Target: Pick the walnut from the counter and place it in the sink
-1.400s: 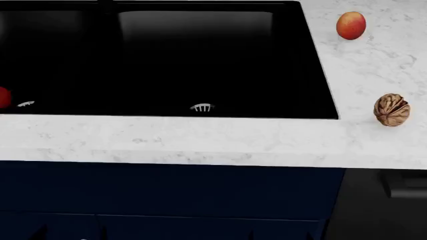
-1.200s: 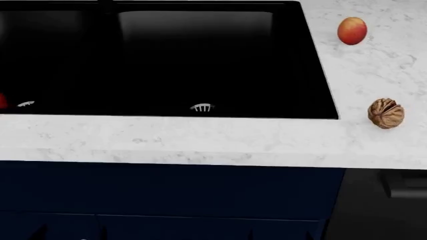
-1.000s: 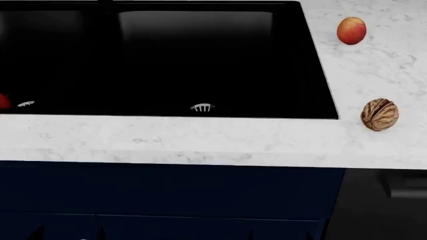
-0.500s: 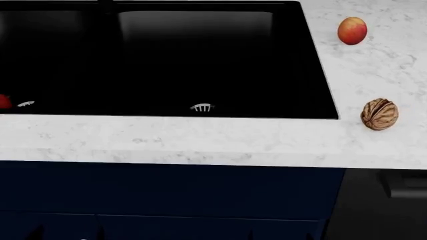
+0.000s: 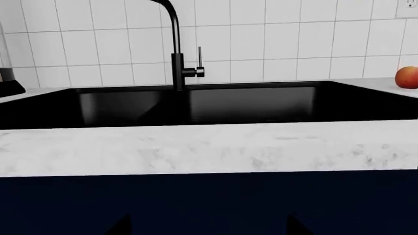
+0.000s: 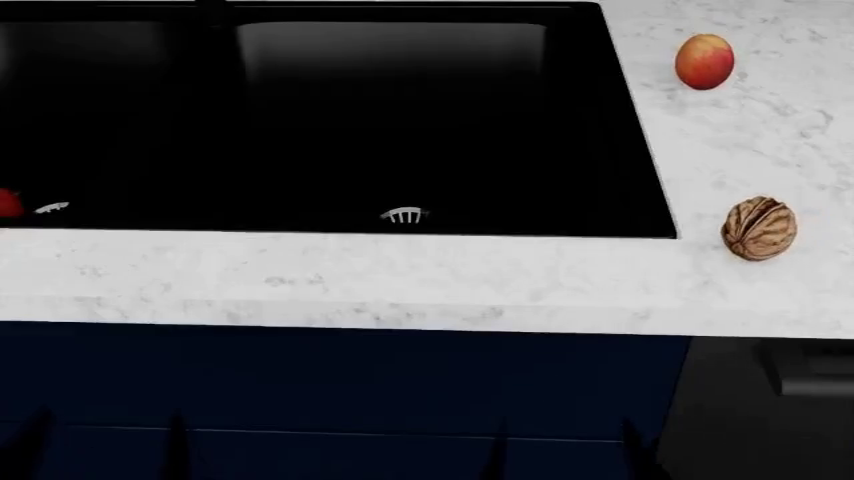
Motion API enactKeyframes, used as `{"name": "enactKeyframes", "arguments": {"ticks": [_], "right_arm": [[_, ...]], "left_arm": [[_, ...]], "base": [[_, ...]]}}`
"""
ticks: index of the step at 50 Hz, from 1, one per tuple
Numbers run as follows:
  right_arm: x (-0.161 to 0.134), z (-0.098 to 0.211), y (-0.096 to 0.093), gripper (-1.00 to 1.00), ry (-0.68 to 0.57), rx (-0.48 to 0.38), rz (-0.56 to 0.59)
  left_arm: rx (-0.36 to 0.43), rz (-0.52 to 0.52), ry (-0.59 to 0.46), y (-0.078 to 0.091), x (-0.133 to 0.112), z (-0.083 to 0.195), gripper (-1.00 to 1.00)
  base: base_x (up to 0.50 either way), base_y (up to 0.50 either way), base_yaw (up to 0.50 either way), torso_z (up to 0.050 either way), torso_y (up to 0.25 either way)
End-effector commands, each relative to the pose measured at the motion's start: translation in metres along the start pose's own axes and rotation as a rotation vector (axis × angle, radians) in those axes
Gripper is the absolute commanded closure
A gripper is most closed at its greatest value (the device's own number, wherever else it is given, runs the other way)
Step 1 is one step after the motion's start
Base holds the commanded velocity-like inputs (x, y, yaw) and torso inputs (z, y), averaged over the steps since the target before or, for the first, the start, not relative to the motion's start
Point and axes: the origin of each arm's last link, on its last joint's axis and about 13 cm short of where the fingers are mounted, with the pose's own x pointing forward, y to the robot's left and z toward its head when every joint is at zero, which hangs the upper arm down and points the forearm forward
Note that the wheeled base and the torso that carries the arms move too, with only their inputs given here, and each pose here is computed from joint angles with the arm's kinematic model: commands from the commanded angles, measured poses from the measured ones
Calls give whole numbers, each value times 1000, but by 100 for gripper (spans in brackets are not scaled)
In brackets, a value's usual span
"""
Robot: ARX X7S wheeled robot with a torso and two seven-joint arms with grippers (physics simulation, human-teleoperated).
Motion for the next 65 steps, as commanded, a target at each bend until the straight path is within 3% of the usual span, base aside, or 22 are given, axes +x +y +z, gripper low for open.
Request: {"name": "enactKeyframes", "arguments": {"ticks": [1, 19, 24, 26, 33, 41, 49, 50, 51, 65], "right_arm": [[4, 20, -3, -100, -40, -13, -3], [18, 70, -10, -100, -63, -64, 18], [25, 81, -13, -100, -56, -71, -10], [29, 89, -15, -100, -49, -73, -36], [38, 114, -22, -100, -26, -91, -104], [37, 128, -28, -100, -14, -85, -111], [34, 146, -34, -100, -7, -99, -118], [34, 173, -39, -100, -61, -69, -86], [31, 171, -40, -100, 2, -80, -90], [29, 174, -40, -100, -3, -61, -72]], "left_arm": [[25, 24, -1, 2, 3, 15, -100], [64, 26, 17, 13, 30, 61, -100], [47, 19, 27, 16, 36, 71, -100], [7, 17, 41, 19, 38, 77, -100], [10, 72, 20, 33, 43, 99, -100], [54, 165, 22, 50, 43, 118, -100], [39, 188, 20, 59, 40, 131, -100], [58, 201, 2, 63, 40, 138, -100], [58, 202, 2, 63, 40, 138, -100], [57, 198, -2, 62, 38, 139, -100]], "base": [[0, 0, 0, 0, 0], [0, 0, 0, 0, 0], [0, 0, 0, 0, 0], [0, 0, 0, 0, 0], [0, 0, 0, 0, 0], [0, 0, 0, 0, 0], [0, 0, 0, 0, 0], [0, 0, 0, 0, 0], [0, 0, 0, 0, 0], [0, 0, 0, 0, 0]]}}
